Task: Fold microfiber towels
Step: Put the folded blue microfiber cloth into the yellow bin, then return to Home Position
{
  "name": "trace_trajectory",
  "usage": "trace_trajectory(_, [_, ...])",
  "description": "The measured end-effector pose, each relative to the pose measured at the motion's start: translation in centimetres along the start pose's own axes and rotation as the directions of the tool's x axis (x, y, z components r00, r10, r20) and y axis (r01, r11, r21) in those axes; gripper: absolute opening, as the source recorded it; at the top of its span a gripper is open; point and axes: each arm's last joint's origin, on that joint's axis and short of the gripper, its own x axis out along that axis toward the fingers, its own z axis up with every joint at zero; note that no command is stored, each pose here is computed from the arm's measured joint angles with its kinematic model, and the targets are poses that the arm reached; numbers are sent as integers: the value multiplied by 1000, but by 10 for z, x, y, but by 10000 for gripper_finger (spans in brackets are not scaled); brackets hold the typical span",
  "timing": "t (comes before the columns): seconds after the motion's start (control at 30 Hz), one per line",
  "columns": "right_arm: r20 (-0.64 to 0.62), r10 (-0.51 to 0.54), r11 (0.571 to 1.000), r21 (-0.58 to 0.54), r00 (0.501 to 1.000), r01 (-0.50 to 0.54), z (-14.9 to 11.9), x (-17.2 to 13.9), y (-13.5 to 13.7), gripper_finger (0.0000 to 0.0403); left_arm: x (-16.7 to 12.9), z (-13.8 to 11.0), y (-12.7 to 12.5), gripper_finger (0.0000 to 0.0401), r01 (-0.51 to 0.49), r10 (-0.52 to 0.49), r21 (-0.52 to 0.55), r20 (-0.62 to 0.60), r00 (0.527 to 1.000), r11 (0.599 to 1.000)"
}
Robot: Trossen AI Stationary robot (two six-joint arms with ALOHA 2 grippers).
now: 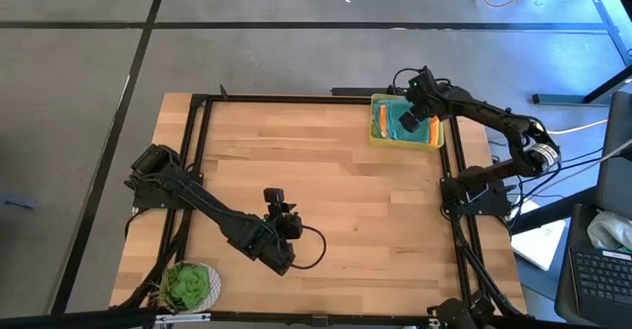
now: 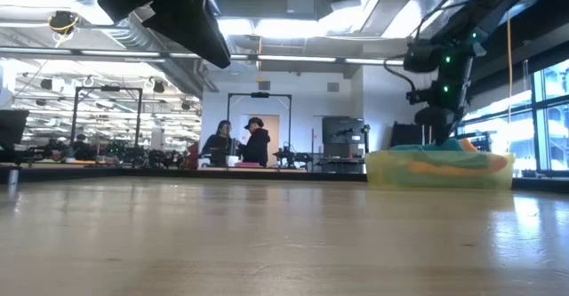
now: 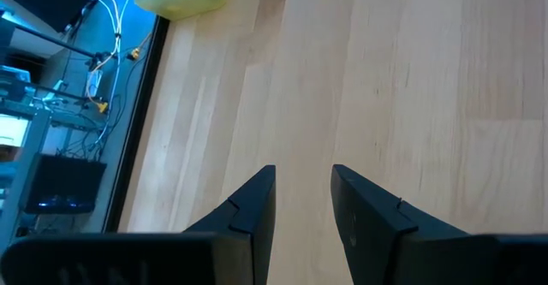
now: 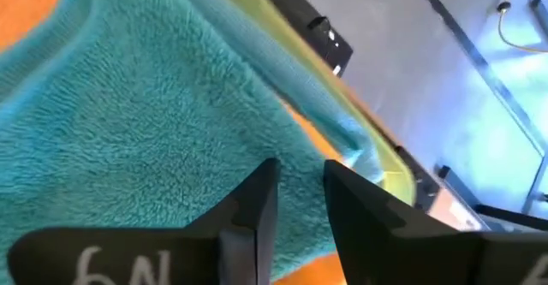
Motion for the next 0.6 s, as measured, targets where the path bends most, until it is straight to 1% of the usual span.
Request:
trace_trajectory(0.13, [-58,45,999,3,997,-45,-7,18,3,100,0,0,0,108,0,0,-3,2,1000,1000])
trace_trajectory(0.2, [-71,48,999,-9,996,-48,-7,21,5,100,0,1,0,108,-4,4,-8,4,1000,1000])
trace_trajectory(0.27, [-54,51,998,-20,997,-52,-6,17,5,100,0,1,3,108,-65,66,-10,28,997,998])
trace_trajectory(0.33, [5,55,998,-21,998,-55,0,3,4,100,-2,-2,11,105,-171,169,23,53,984,985])
trace_trajectory(0.37, [47,54,998,-21,997,-53,3,-6,2,100,-4,-2,18,102,-204,202,29,57,978,979])
trace_trajectory(0.43, [148,78,997,2,986,-79,7,-29,1,100,-8,-1,35,90,-230,230,10,52,972,973])
trace_trajectory(0.5, [248,160,986,12,956,-169,4,-51,2,100,-8,-3,54,75,-233,234,-14,39,971,972])
trace_trajectory(0.57, [339,275,956,8,900,-295,-3,-70,6,100,-9,-9,70,54,-234,236,-50,39,971,971])
trace_trajectory(0.6, [368,331,936,-11,869,-352,-9,-78,10,100,-10,-15,76,42,-233,236,-67,41,971,970])
